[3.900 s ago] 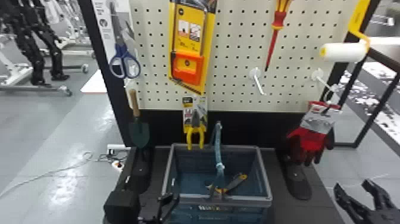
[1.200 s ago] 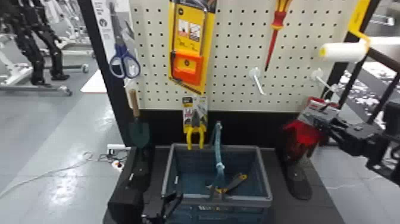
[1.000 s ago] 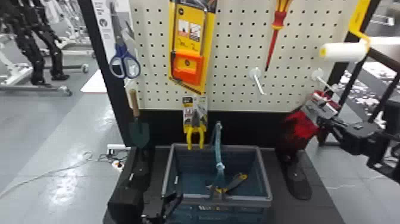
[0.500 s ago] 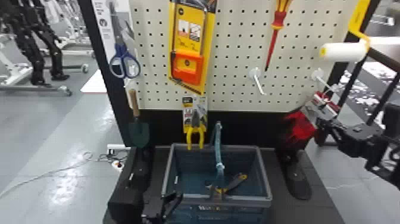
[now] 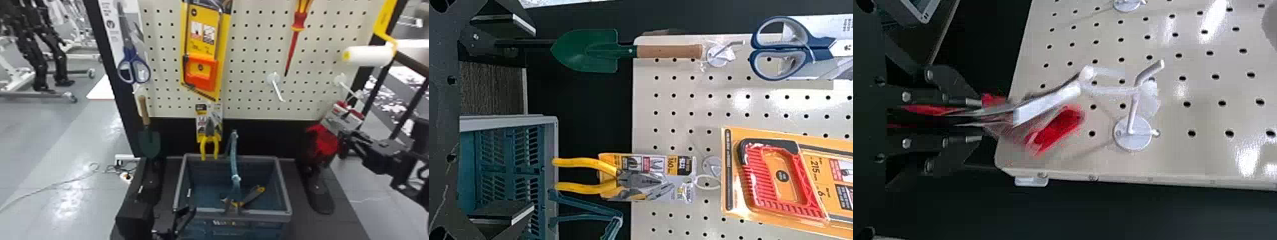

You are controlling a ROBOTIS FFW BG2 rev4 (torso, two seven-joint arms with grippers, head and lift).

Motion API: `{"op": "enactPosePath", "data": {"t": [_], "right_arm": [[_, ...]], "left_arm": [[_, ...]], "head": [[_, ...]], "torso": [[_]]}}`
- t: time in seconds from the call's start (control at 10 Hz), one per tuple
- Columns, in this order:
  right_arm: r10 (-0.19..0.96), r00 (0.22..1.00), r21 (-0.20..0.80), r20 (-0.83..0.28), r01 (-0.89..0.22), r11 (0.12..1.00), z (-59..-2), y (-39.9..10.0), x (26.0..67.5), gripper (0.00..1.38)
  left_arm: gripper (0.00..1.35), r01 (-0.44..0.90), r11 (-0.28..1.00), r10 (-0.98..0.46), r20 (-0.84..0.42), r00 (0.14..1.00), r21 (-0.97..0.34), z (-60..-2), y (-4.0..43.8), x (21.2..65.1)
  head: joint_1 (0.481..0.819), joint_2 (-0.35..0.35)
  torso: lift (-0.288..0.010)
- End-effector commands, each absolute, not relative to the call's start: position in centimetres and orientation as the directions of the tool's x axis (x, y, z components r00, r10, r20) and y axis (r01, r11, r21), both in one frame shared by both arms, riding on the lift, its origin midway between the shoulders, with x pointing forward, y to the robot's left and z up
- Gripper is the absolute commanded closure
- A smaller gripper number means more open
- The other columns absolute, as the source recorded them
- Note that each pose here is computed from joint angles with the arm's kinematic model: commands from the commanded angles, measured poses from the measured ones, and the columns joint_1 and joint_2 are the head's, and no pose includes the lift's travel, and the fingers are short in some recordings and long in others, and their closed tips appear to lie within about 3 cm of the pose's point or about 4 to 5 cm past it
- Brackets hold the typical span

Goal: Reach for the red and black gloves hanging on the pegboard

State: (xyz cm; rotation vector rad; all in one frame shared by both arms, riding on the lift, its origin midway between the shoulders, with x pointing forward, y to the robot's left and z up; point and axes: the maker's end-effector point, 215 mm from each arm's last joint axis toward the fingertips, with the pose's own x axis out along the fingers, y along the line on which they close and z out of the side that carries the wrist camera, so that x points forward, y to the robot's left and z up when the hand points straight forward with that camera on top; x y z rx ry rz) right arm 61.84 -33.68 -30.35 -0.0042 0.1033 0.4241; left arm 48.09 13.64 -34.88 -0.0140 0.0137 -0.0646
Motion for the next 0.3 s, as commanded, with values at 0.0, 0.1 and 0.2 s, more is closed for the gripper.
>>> {"op": "enactPosePath", "data": {"t": [0.0,0.1,0.2], "right_arm": [[0.373,0.924,0.034,-0.086,-0.371,0.928,-30.7,-34.5,61.3,0.6],[0.346,0.934,0.033,-0.086,-0.344,0.938,-31.0,-35.4,60.7,0.54],[0.326,0.941,0.052,-0.091,-0.323,0.945,-32.0,-36.1,59.7,0.5]], "left_arm": [[0.08,0.065,0.998,-0.065,-0.013,0.998,-0.013,-34.9,13.7,48.1],[0.08,0.066,0.998,-0.066,-0.012,0.998,-0.014,-34.8,13.6,48.1],[0.08,0.065,0.998,-0.065,-0.009,0.998,-0.014,-34.7,13.7,48.2]], "head": [[0.549,0.0],[0.549,0.0],[0.549,0.0]], "torso": [[-0.1],[-0.1],[-0.1]]}}
